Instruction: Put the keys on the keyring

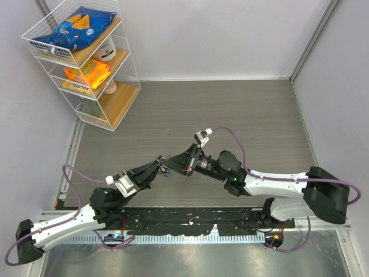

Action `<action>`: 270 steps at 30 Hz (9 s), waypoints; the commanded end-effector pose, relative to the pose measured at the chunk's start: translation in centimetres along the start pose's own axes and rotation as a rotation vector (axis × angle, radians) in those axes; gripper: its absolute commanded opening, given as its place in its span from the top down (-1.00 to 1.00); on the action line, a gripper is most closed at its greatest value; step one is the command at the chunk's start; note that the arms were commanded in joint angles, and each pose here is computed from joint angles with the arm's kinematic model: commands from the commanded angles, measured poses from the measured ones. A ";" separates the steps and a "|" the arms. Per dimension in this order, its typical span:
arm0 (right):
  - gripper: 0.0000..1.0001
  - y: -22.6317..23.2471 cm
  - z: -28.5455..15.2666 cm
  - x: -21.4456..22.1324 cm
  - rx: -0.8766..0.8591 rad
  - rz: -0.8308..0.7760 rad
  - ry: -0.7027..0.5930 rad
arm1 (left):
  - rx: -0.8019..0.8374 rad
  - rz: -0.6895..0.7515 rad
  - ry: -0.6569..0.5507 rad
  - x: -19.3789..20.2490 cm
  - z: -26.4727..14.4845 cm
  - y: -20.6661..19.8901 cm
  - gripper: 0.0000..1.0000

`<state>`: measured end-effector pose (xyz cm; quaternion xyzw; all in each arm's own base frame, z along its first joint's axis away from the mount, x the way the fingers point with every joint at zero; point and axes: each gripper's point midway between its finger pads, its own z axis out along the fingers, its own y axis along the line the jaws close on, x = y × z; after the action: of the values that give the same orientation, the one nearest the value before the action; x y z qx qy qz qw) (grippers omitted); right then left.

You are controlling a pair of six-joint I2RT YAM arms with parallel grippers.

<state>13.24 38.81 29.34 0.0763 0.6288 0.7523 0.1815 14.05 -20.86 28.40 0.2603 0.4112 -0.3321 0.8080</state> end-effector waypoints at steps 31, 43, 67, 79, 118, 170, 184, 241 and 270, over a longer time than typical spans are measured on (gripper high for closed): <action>0.89 1.6 1.9 -3.5 0.131 -0.003 -0.083 | 0.194 0.107 -0.044 -1.6 0.7 -3.4 1.00; 0.88 3.6 1.1 -4.6 0.080 -0.024 -0.112 | 0.185 0.129 -0.020 -1.2 0.8 -3.4 1.00; 0.88 5.9 -2.2 -3.3 0.018 -0.220 -0.047 | 0.061 0.115 -0.001 -1.1 0.8 -1.2 1.00; 0.89 7.4 -6.1 -5.5 0.309 -0.973 0.095 | -0.007 0.097 0.002 -1.6 0.7 0.1 1.00; 0.89 7.9 -1.0 -2.7 0.098 -2.179 0.233 | -0.225 -0.111 0.258 -1.6 1.9 3.4 1.00; 0.89 4.0 -1.1 0.9 0.010 -2.791 0.149 | -0.087 -0.063 0.143 -2.3 1.3 1.4 1.00; 0.89 3.7 -2.0 1.0 0.128 -3.049 0.065 | -0.006 -0.049 0.122 -2.5 1.4 0.1 1.00; 0.88 6.7 -1.1 2.7 0.049 -3.009 -0.088 | 0.141 -0.062 0.020 -4.1 0.8 -2.3 1.00; 0.88 8.1 -0.7 1.9 0.050 -2.993 -0.168 | 0.273 -0.080 -0.002 -4.4 0.7 -4.8 1.00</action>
<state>9.11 38.62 32.30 -0.6279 0.1169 -0.1346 0.7576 11.13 -22.14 30.46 0.3257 0.4192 -0.3740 0.7605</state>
